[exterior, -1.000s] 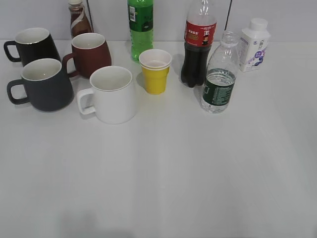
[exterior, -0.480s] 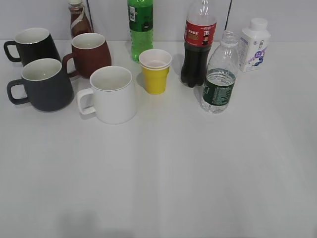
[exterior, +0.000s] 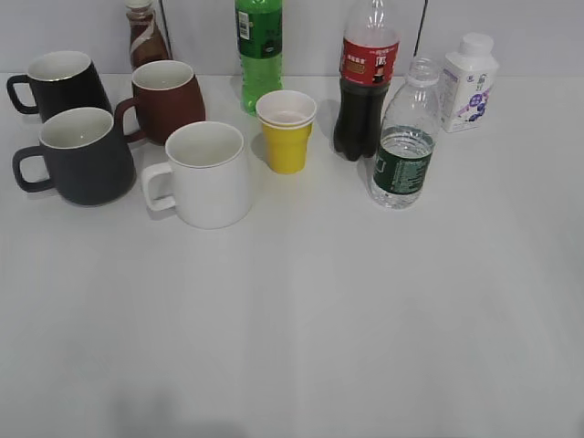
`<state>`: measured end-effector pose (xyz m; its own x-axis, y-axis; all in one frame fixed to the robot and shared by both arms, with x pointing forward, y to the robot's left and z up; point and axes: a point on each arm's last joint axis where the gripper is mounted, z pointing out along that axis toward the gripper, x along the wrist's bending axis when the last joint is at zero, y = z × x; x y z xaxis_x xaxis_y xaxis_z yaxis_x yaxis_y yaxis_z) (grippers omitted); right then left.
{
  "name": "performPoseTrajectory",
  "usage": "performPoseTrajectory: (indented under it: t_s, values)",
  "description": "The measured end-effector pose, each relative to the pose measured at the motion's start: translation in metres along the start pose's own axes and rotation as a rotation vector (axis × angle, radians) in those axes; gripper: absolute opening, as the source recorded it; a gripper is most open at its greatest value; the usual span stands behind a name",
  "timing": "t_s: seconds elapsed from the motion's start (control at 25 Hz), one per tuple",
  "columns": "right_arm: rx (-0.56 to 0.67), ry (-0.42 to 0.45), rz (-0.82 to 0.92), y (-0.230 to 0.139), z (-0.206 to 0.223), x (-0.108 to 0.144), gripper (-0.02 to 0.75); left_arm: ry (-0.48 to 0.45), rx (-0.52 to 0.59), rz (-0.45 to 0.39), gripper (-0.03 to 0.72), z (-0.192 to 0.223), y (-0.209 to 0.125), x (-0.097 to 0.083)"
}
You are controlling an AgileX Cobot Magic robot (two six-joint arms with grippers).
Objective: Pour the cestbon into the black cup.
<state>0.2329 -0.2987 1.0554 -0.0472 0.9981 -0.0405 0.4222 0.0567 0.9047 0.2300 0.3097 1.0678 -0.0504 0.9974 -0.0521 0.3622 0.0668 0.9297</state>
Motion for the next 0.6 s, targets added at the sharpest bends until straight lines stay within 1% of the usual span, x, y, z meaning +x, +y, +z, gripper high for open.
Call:
performPoseTrajectory:
  t_s: [0.04, 0.2, 0.24, 0.32, 0.36, 0.4, 0.48, 0.6]
  values:
    - [0.0, 0.0, 0.0, 0.0, 0.0, 0.0, 0.588, -0.01, -0.078, 0.0, 0.237, -0.001, 0.007, -0.001]
    - [0.0, 0.0, 0.0, 0.0, 0.0, 0.0, 0.588, -0.068, -0.496, 0.012, 0.237, -0.001, 0.042, -0.007]
    - [0.0, 0.0, 0.0, 0.0, 0.0, 0.0, 0.588, -0.082, -0.559, 0.015, 0.237, 0.005, 0.048, -0.009]
    - [0.0, 0.0, 0.0, 0.0, 0.0, 0.0, 0.588, -0.102, -0.599, 0.022, 0.237, 0.028, 0.053, -0.013]
    - [0.0, 0.0, 0.0, 0.0, 0.0, 0.0, 0.588, -0.112, -0.607, 0.026, 0.237, 0.041, 0.052, -0.015]
    - [0.0, 0.005, 0.003, 0.0, 0.0, 0.0, 0.588, -0.118, -0.593, 0.038, 0.237, 0.057, 0.05, -0.017]
    - [0.0, 0.01, 0.006, 0.0, 0.0, 0.001, 0.588, -0.132, -0.536, 0.043, 0.237, 0.089, 0.044, -0.021]
    - [-0.001, 0.031, 0.018, 0.0, 0.0, 0.003, 0.588, -0.147, -0.392, 0.047, 0.237, 0.143, 0.031, -0.026]
